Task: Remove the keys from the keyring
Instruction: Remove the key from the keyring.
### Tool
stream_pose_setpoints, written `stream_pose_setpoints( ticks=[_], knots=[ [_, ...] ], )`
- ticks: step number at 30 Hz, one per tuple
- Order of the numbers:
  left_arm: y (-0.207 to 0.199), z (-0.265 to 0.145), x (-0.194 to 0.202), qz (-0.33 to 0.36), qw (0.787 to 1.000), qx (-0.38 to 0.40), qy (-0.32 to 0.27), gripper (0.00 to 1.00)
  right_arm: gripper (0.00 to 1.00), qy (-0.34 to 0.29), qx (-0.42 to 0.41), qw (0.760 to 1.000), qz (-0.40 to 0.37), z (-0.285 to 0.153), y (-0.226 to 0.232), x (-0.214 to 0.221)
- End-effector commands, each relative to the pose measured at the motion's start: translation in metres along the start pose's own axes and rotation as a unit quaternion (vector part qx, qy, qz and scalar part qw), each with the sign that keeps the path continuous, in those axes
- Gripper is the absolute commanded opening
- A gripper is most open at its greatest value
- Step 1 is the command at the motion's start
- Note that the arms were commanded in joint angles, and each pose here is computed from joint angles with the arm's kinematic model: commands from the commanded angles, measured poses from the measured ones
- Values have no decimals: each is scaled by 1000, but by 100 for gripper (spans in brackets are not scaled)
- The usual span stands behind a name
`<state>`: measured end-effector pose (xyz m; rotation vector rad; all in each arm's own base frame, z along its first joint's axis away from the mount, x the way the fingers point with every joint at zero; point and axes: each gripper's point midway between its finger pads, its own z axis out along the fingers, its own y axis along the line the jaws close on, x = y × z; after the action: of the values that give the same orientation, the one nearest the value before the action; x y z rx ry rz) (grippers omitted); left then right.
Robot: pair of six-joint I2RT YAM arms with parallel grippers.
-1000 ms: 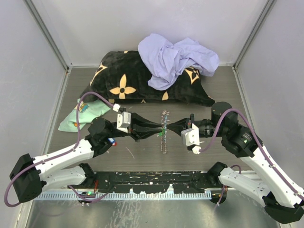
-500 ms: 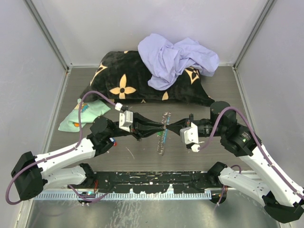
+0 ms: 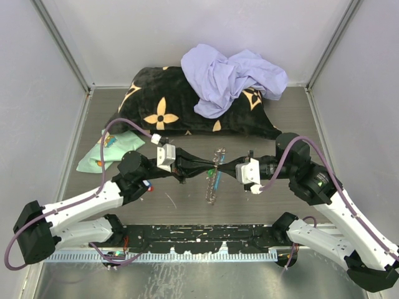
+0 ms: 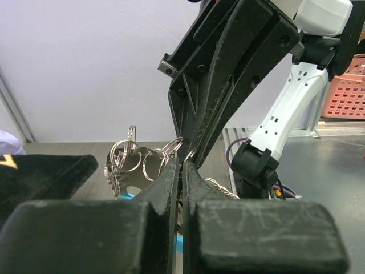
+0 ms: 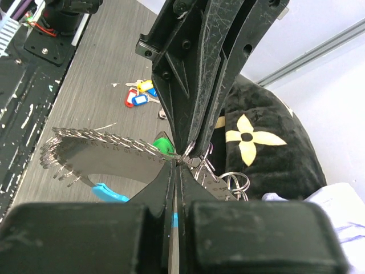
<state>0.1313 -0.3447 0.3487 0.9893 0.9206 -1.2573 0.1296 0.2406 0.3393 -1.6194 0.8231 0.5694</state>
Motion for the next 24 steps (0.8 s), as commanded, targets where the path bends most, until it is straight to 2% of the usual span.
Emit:
stream_pose_setpoints(
  ticks=[1, 7, 14, 19, 24],
  knots=[
    [-1, 1, -25, 20, 1000, -10, 3, 0, 8, -23, 47, 999, 14, 1, -25, -16],
    [-2, -2, -19, 16, 998, -16, 57, 0, 18, -14, 59, 996, 64, 5, -30, -11],
    [-4, 0, -19, 14, 996, -13, 89, 0, 23, -7, 69, 993, 93, 7, -36, -9],
    [-5, 0, -19, 13, 993, -11, 119, 0, 23, -4, 67, 993, 102, 8, -36, -7],
    [-7, -2, -20, 10, 989, -10, 148, 0, 17, 3, 57, 993, 102, 9, -34, -5]
  ],
)
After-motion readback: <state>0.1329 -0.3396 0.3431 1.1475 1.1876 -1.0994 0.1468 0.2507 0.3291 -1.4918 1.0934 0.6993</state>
